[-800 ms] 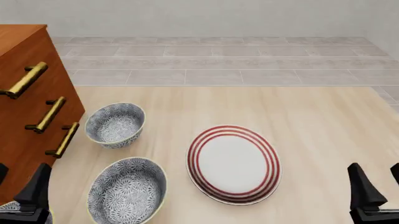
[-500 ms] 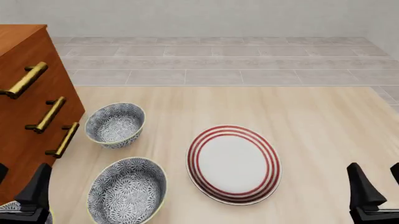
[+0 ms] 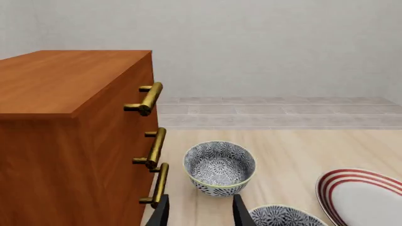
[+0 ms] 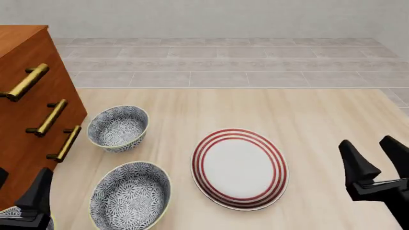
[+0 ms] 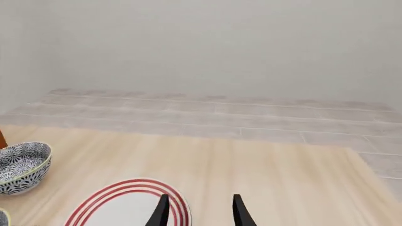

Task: Pick up the bowl and put it in the front on the plate.

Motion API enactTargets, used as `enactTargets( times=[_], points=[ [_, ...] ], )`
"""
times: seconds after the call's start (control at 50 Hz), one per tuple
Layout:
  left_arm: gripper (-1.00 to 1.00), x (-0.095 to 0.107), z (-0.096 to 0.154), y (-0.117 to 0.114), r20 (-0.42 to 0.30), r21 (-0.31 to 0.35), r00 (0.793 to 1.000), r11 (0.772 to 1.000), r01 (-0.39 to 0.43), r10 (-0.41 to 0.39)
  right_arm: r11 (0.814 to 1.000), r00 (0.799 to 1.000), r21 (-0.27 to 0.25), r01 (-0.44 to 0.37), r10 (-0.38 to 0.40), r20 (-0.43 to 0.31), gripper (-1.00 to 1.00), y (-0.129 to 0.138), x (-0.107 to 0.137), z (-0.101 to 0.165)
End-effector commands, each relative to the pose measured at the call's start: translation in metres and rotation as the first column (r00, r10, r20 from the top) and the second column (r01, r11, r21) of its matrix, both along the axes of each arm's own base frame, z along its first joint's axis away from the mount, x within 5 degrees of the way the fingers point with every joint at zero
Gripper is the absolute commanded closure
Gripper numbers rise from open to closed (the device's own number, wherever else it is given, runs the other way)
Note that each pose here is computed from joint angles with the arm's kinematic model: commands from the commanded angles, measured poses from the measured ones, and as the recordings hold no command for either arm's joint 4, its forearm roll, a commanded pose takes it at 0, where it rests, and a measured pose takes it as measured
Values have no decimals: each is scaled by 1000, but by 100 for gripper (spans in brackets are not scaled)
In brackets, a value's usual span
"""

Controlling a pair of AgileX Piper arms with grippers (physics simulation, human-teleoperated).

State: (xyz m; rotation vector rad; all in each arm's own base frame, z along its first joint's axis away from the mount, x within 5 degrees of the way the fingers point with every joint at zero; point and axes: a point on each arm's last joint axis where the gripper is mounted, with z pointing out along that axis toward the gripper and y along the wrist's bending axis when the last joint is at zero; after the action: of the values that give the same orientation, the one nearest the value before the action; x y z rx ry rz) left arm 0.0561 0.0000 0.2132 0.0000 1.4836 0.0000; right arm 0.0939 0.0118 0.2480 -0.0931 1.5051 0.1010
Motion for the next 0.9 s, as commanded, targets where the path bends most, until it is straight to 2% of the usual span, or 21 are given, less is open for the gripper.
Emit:
enactTargets(
  times=[0.02, 0.04, 0.08, 0.1, 0.24, 0.28, 0.38, 0.52, 0.64, 0.68, 0.7, 0.78, 0.9],
  points=[
    [-100, 0, 0, 0, 0, 0, 1000, 1000, 0, 0, 998, 997, 10, -68, 68, -20, -100, 12, 27, 19],
    [-100, 0, 0, 0, 0, 0, 1000, 1000, 0, 0, 997, 997, 19, -68, 69, -27, -100, 12, 29, 21],
    [-100, 0, 0, 0, 0, 0, 1000, 1000, 0, 0, 997, 996, 13, -82, 82, -29, -100, 14, 31, 23],
    [-100, 0, 0, 0, 0, 0, 1000, 1000, 0, 0, 994, 993, -6, -107, 107, -44, -100, 19, 36, 25],
    [-100, 0, 0, 0, 0, 0, 1000, 1000, 0, 0, 985, 984, -21, -170, 168, -65, -100, 32, 51, 36],
    [-100, 0, 0, 0, 0, 0, 1000, 1000, 0, 0, 982, 977, -4, -190, 189, -95, -100, 38, 59, 35],
    [-100, 0, 0, 0, 0, 0, 1000, 1000, 0, 0, 974, 969, -9, -225, 223, -110, -100, 48, 70, 34],
    [-100, 0, 0, 0, 0, 0, 1000, 1000, 0, 0, 964, 959, -26, -266, 261, -112, -100, 60, 79, 39],
    [-100, 0, 0, 0, 0, 0, 1000, 1000, 0, 0, 949, 943, -65, -307, 295, -155, -100, 75, 94, 42],
    [-100, 0, 0, 0, 0, 0, 1000, 1000, 0, 0, 952, 942, -47, -303, 292, -165, -100, 77, 101, 45],
    [-100, 0, 0, 0, 0, 0, 1000, 1000, 0, 0, 946, 935, -63, -319, 304, -183, -100, 84, 107, 47],
    [-100, 0, 0, 0, 0, 0, 1000, 1000, 0, 0, 935, 923, -71, -348, 328, -199, -100, 95, 115, 51],
    [-100, 0, 0, 0, 0, 0, 1000, 1000, 0, 0, 921, 900, -50, -386, 363, -241, -100, 115, 131, 55]
  ],
)
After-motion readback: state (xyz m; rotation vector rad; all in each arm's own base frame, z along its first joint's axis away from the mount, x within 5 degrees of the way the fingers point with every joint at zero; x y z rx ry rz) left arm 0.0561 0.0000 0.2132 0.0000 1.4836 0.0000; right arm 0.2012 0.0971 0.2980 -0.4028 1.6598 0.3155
